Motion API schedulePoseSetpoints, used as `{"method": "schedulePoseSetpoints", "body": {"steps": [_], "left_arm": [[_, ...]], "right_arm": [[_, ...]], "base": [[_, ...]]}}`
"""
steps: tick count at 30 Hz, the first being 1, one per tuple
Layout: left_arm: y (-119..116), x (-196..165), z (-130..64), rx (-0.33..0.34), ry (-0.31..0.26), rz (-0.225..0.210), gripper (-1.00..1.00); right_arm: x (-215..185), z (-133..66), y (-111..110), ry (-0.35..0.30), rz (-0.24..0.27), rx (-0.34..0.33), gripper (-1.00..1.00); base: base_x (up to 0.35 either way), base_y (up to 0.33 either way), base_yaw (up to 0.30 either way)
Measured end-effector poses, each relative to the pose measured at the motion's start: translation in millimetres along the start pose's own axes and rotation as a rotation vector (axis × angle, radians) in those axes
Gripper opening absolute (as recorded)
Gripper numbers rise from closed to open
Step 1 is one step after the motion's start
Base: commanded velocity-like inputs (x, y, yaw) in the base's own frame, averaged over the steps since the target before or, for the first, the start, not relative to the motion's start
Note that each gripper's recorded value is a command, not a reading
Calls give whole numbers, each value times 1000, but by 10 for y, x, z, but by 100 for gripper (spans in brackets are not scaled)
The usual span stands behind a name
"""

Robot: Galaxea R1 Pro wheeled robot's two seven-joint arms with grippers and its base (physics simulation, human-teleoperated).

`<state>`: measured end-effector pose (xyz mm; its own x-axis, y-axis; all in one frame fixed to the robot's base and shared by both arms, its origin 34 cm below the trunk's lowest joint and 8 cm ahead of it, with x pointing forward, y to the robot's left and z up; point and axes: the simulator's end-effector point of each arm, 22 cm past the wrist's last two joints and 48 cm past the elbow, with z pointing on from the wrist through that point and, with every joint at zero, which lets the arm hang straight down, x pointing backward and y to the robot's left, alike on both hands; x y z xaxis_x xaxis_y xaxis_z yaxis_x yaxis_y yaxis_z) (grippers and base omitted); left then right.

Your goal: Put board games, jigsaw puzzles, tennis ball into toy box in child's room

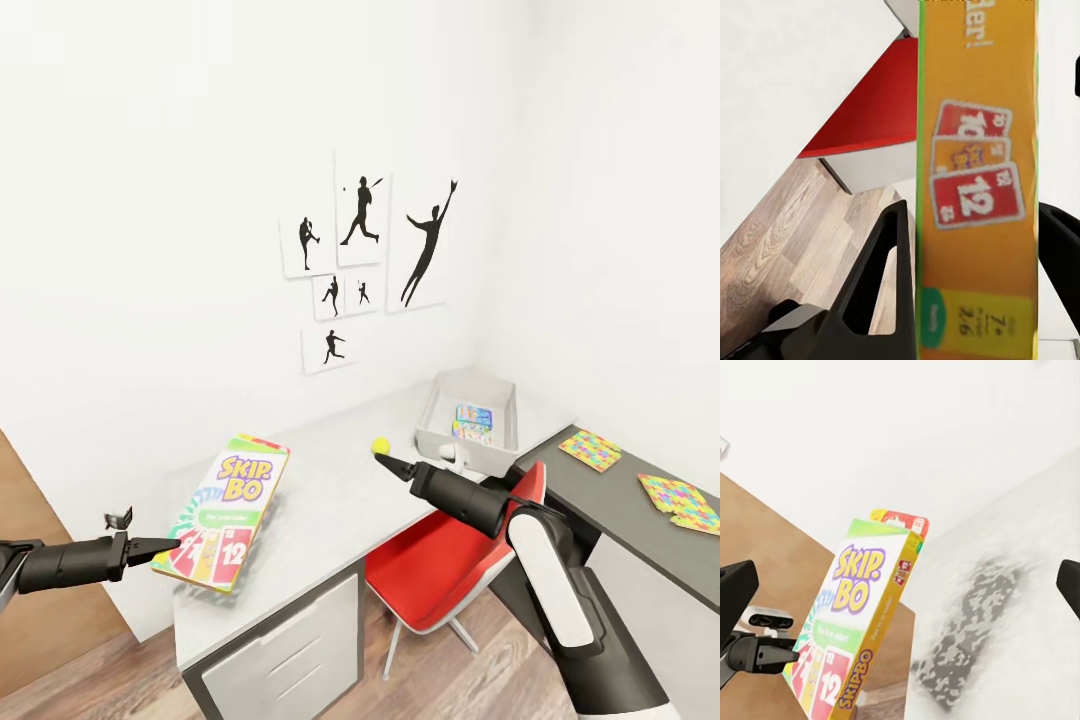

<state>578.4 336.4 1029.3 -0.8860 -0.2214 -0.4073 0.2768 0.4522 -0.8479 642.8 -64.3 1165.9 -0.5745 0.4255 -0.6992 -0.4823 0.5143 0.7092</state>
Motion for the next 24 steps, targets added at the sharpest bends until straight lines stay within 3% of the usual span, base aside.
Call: {"method": "schedulePoseSetpoints", "body": {"steps": [11, 19, 24], "left_arm": [[0, 1, 4, 1, 0, 4, -100], [22, 9, 12, -1, 2, 0, -100], [24, 13, 16, -1, 4, 0, -100]], "right_arm": [[-107, -54, -87, -31, 6, 18, 100], [-253, -296, -410, -89, 56, 74, 100], [-351, -383, -405, -118, 62, 43, 100]], "base": [[0, -213, 0], [0, -294, -145], [0, -82, -33]]}}
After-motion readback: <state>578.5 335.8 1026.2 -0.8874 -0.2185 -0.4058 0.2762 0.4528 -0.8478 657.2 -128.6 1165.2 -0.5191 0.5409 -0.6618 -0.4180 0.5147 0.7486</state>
